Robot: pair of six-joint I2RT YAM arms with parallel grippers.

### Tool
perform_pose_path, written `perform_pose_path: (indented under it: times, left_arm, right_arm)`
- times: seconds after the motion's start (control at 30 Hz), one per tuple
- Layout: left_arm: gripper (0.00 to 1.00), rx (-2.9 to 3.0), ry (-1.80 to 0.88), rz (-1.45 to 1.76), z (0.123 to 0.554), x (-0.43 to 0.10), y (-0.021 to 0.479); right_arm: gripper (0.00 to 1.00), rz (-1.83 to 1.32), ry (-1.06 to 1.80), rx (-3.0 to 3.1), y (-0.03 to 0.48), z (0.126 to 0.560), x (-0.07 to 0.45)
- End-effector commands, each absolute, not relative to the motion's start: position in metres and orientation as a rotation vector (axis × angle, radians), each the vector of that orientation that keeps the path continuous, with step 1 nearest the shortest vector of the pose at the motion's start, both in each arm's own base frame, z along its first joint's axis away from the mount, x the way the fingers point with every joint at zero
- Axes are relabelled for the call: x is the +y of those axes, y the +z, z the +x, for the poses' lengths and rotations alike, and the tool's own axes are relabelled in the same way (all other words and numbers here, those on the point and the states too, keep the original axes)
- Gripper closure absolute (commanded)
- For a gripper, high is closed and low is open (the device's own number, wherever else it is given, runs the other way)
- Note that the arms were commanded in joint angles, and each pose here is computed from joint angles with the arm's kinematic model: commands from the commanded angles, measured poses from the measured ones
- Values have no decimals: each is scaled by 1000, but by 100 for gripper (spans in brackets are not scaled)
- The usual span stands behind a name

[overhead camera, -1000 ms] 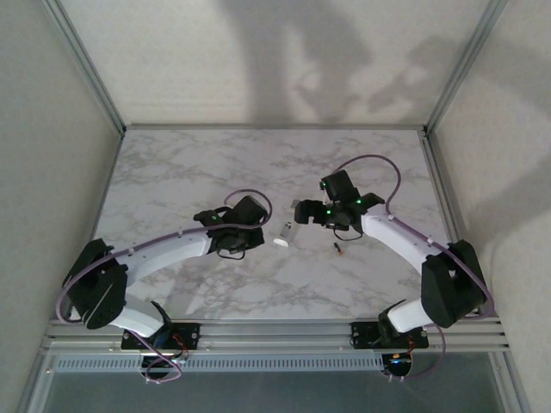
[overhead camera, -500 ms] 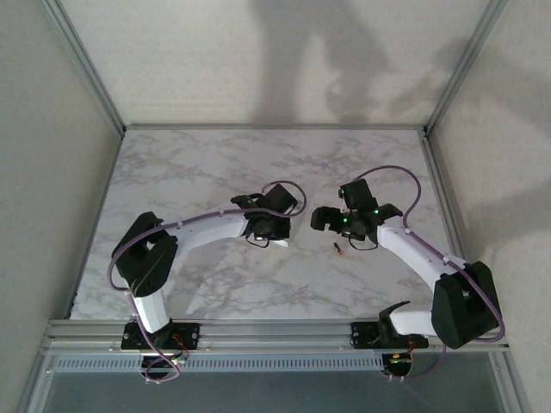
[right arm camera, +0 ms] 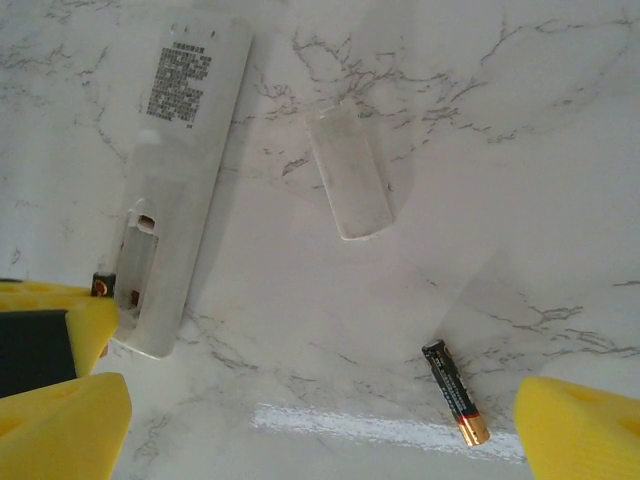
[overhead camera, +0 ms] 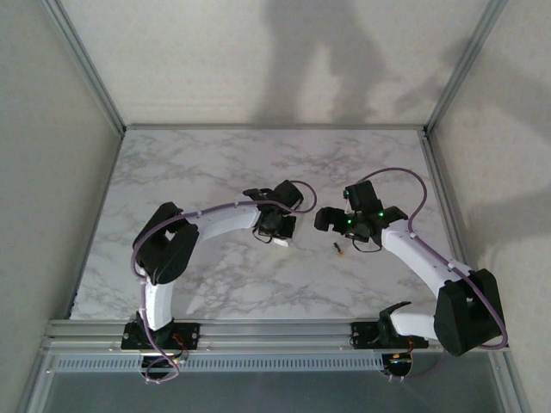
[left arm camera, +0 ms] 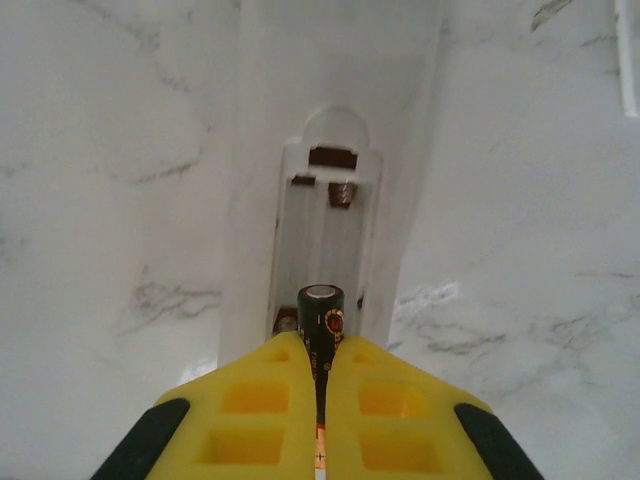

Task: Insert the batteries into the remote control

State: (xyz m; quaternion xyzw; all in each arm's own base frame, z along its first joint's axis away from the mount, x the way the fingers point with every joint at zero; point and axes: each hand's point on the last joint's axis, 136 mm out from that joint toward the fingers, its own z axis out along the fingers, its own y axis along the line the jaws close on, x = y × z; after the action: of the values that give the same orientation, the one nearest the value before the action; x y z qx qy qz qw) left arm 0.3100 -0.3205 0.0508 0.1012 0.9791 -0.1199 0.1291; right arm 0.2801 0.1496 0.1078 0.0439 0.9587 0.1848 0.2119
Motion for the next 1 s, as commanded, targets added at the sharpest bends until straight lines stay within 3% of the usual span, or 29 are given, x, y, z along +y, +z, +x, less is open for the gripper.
perform_pose_path:
  times: [0.0,0.53,0.67,0.73,0.97]
  left_arm:
    - [93,2869,-332,354,311,-320,50]
    - [90,2907,-341,351,311,-324,36]
    - [85,2912,-342,349,310,-323,35]
    - [77,2910,-349,346,310,-325,37]
    - [75,2904,-378,331,311,-328,40]
  right_arm:
    - [1,136,515,2682,104,273,146]
    - [1,140,515,2692,99,272,145]
    - [1,141,515,2693,98,272,145]
    - [1,145,514,2693,98,272,145]
    - [1,149,520,2695,96,272,145]
